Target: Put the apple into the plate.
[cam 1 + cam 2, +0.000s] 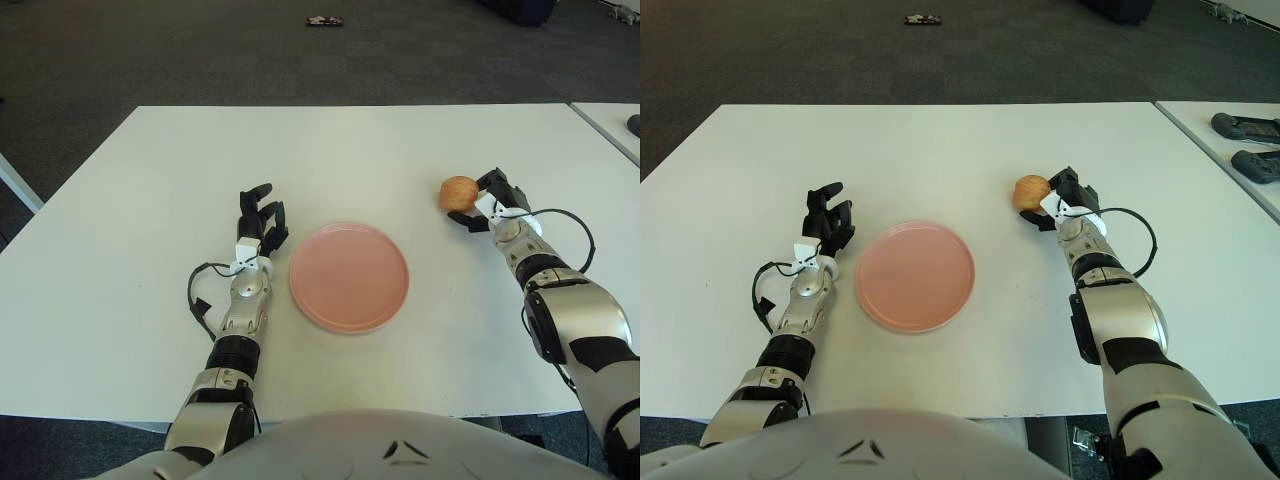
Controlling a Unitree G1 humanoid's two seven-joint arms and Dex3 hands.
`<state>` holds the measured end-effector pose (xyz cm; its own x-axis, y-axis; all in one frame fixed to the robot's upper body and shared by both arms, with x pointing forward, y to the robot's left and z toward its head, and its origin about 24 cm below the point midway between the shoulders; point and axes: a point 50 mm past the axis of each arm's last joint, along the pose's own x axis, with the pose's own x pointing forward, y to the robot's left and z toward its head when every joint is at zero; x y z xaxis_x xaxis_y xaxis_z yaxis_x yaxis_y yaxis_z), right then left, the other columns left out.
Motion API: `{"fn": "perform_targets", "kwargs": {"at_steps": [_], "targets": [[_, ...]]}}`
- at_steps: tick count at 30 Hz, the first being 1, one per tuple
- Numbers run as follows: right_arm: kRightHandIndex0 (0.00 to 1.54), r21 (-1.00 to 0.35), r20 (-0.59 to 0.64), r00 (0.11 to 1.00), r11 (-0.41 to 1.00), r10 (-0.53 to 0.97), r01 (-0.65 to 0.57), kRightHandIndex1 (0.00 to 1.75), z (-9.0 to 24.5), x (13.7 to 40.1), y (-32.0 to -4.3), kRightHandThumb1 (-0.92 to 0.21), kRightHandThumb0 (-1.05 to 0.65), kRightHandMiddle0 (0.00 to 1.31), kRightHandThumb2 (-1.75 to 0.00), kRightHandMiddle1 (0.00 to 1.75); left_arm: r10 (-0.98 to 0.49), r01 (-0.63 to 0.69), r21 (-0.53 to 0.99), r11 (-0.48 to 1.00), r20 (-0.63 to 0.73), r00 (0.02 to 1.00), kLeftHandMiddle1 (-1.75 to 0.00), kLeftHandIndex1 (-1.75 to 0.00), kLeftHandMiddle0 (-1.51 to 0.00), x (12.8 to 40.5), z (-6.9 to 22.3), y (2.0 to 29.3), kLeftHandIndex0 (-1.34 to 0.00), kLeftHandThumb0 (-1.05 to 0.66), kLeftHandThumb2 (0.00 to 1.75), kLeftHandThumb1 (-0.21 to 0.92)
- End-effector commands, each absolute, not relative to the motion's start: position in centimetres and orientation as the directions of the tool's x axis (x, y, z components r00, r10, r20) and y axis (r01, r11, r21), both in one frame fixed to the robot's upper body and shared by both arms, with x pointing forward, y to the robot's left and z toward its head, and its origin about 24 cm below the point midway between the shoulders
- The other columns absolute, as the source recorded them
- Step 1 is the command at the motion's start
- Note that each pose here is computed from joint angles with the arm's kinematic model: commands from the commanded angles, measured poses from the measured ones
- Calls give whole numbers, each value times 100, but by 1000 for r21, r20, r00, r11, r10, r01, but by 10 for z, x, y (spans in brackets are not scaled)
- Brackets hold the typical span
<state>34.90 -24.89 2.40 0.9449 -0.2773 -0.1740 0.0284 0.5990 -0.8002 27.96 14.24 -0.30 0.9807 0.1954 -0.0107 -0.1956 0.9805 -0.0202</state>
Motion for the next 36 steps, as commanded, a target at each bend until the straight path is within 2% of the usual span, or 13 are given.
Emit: {"fn": "perform_targets", "kwargs": {"at_steps": [1,24,36], "targets": [[123,-799,-205,929,600,-307,22,175,14,342,-252,-46,-54,99,-85,175,197,-199,-6,980,-115,974,-76,-123,-30,270,-22,144,-3,-76,57,92],[125,-771,-198,919,633,-341,69,175,16,341,-257,-49,-51,99,-85,175,209,-211,-2,978,-113,971,-79,-123,-33,273,-23,146,-6,-77,53,92],[118,-694,-129,927,700,-351,168,175,35,353,-255,-48,-36,94,-103,175,204,-205,-1,979,-103,974,-80,-123,-33,274,-23,148,-7,-77,52,92]]}}
